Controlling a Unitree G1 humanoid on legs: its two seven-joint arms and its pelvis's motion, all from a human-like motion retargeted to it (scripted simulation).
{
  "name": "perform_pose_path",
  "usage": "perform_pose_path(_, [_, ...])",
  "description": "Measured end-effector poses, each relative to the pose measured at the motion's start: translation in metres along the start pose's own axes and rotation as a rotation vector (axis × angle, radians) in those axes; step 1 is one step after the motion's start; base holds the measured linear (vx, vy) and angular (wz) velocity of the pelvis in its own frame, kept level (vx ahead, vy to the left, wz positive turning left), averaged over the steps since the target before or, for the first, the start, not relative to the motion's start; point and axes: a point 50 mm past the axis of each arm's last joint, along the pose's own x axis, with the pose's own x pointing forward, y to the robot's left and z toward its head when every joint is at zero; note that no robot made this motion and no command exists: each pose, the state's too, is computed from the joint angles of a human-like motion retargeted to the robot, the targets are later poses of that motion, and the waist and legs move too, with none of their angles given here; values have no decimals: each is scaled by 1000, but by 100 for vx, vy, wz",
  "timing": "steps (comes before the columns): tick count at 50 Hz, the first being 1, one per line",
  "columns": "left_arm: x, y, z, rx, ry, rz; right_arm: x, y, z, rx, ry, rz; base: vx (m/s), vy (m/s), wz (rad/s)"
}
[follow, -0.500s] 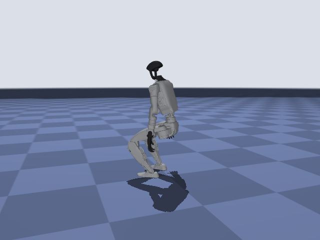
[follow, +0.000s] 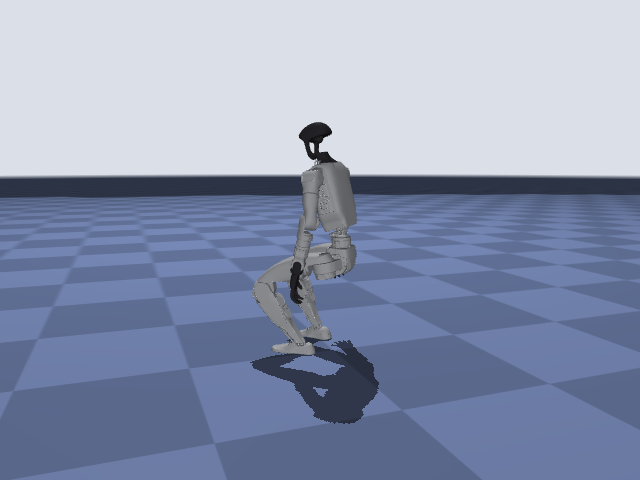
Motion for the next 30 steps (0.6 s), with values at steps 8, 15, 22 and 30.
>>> perform_pose_path(8, [0,0,1,-5,-6,-1,0,-1,1,-16,-5,2,0,0,0])
perform_pose_path(15, [0,0,1,-2,-7,-8,0,-2,2,-37,-13,7,0,0,0])
perform_pose_path(22, [0,-1,0,-2,-3,-15,0,-2,5,-49,-23,12,0,0,0])
perform_pose_path(30, [0,-2,-2,-7,4,-22,0,-1,9,-51,-40,20,0,0,0])
